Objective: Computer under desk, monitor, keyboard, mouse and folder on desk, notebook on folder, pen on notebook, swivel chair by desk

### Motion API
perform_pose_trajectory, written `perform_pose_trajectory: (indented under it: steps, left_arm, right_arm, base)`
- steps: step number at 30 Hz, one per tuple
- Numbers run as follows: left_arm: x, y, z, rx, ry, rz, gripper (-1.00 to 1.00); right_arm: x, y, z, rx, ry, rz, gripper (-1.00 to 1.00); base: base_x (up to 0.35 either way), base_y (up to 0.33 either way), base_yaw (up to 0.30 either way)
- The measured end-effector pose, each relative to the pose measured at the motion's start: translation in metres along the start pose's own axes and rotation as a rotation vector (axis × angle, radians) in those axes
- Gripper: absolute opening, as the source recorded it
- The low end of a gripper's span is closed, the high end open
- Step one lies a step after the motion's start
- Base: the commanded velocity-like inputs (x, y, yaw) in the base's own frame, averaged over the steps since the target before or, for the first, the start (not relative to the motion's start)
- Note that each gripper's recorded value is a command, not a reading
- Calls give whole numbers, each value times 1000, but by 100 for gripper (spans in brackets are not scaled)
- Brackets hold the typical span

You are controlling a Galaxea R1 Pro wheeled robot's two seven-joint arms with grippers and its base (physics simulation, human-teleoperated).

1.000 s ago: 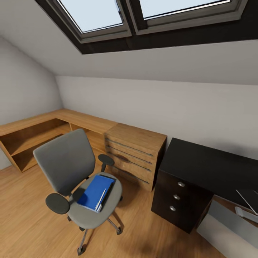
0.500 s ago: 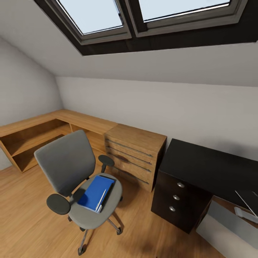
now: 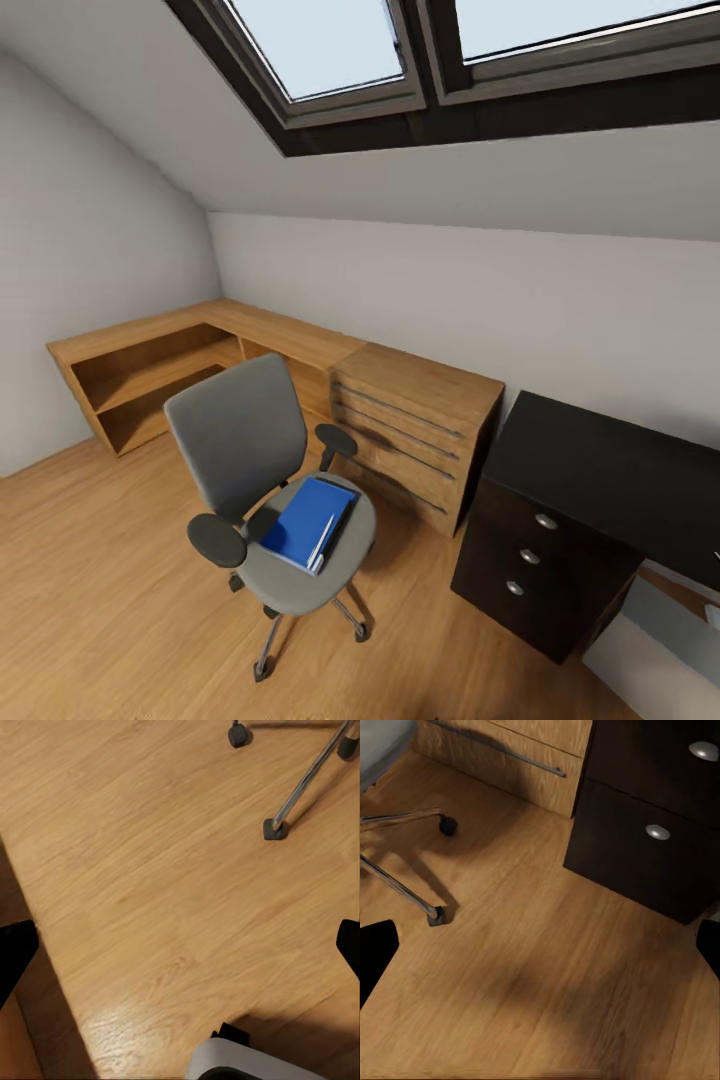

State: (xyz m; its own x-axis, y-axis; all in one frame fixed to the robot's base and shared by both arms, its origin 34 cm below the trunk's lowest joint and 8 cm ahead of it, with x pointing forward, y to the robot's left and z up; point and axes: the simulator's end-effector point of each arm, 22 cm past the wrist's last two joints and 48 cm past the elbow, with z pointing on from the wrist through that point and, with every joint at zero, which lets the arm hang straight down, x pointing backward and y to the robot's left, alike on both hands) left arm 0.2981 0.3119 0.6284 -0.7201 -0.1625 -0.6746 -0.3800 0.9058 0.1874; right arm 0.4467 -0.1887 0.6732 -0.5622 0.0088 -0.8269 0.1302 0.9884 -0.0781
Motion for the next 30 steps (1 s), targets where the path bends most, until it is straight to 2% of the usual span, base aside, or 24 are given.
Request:
perform_pose_trajectory:
  steps: [10,14,15,17,18,19,20,22,24,26,27,29,30]
  left_arm:
    - [0,3,1,-5,1,-1,100]
    - [9,18,5,-38,53,-10,100]
    - [9,29,10,-62,82,-27,100]
    - [6,34,16,-73,97,-46,100]
    - [-6,32,23,-70,106,-78,100]
    - [-27,27,33,-54,99,-110,100]
    - [-42,28,39,-46,93,-120,100]
    - [-58,29,47,-36,103,-132,100]
    - [-77,28,54,-21,149,-176,100]
    - [-104,31,61,-7,220,-309,100]
    - [-119,35,63,2,237,-363,100]
    - [-151,43,65,18,235,-446,100]
    - [-153,51,66,9,248,-473,100]
  right_arm:
    - [0,0,0,-2,-1,-1,100]
    - [-7,6,2,-12,-13,15,100]
    - [-20,14,7,-22,-33,32,100]
    - [-35,18,14,-25,-57,48,100]
    - [-59,23,28,-26,-87,65,100]
    - [-86,23,51,-3,-83,88,100]
    - [-100,23,64,9,-67,96,100]
    - [-112,22,78,28,-28,115,100]
    - [-129,21,96,57,33,169,100]
    - [-154,23,114,73,114,268,100]
    - [-165,27,121,66,147,294,100]
    - [-184,44,127,19,233,302,100]
    - [-188,53,128,-10,285,302,100]
  base:
    - [-27,30,23]
    - [0,0,0]
    - [0,0,0]
    - [0,0,0]
    - [0,0,0]
    - [0,0,0]
    - [0,0,0]
    - [0,0,0]
    - [0,0,0]
    - [0,0,0]
    - [0,0,0]
    - [0,0,0]
    - [0,0,0]
